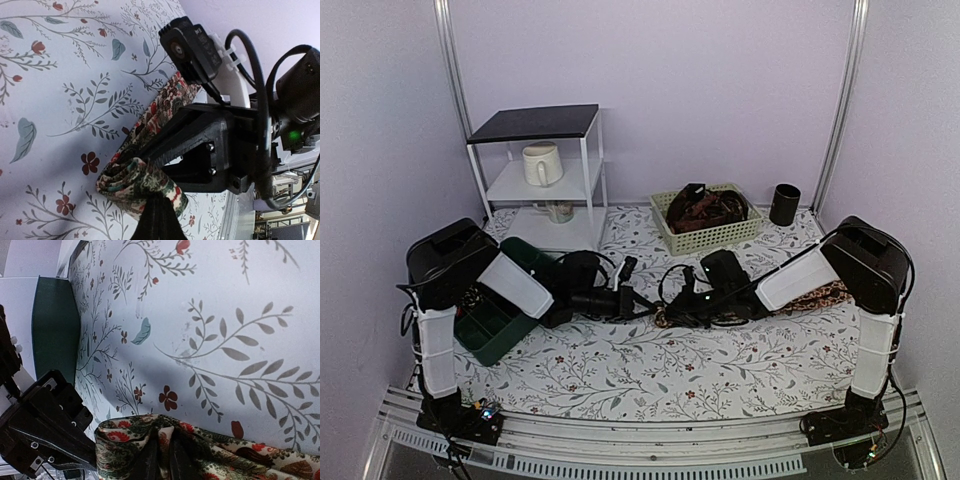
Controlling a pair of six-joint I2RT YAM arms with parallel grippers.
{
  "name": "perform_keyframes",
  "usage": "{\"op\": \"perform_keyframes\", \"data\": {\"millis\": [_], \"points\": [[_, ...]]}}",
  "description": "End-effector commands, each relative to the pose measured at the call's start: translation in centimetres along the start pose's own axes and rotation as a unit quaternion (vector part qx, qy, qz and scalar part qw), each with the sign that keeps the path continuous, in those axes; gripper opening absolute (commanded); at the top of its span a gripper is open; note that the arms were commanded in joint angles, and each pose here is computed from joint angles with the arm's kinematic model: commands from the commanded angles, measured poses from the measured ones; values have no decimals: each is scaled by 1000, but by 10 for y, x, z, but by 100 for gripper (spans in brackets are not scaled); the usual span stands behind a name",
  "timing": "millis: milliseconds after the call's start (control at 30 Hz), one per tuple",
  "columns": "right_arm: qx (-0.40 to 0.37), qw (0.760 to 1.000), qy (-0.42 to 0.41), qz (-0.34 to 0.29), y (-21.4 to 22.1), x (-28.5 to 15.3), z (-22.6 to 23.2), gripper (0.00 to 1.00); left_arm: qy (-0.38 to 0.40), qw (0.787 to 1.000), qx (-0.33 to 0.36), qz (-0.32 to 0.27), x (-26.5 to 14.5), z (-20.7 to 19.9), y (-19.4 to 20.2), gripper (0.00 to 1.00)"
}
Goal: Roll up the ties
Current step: Roll the tie at the center of the board.
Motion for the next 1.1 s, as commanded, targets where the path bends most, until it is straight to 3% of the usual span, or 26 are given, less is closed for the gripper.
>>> {"op": "perform_keyframes", "data": {"millis": [0,267,600,767,900,1067], "points": [[-5,999,-33,-9,-3,-10,8,14,13,1000,6,-4,7,-1,-4,0],[-2,1000,-4,-23,-3,-15,-4,13,12,1000,10,-3,11,-2,-5,0],[-22,999,8,-45,-6,-24,1,4,15,1000,16,-1,14,-4,-7,0],[-24,998,10,-50,-7,-25,1,5,19,1000,17,4,19,-6,-6,0],[-23,998,13,-49,-6,-25,0,11,20,1000,17,5,23,-5,-7,0],[-20,998,30,-57,-5,-29,-4,10,21,1000,19,7,27,-6,-8,0]]}}
Point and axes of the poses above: each gripper's point midway between its finger pads, its own x axis out along the fingers, its own z axis along the line the jaws close on, y = z × x, the point moved 10 cm from there along -x, back along the fingers, and after that the axes turned 2 degrees about x, right-handed, at the moved point
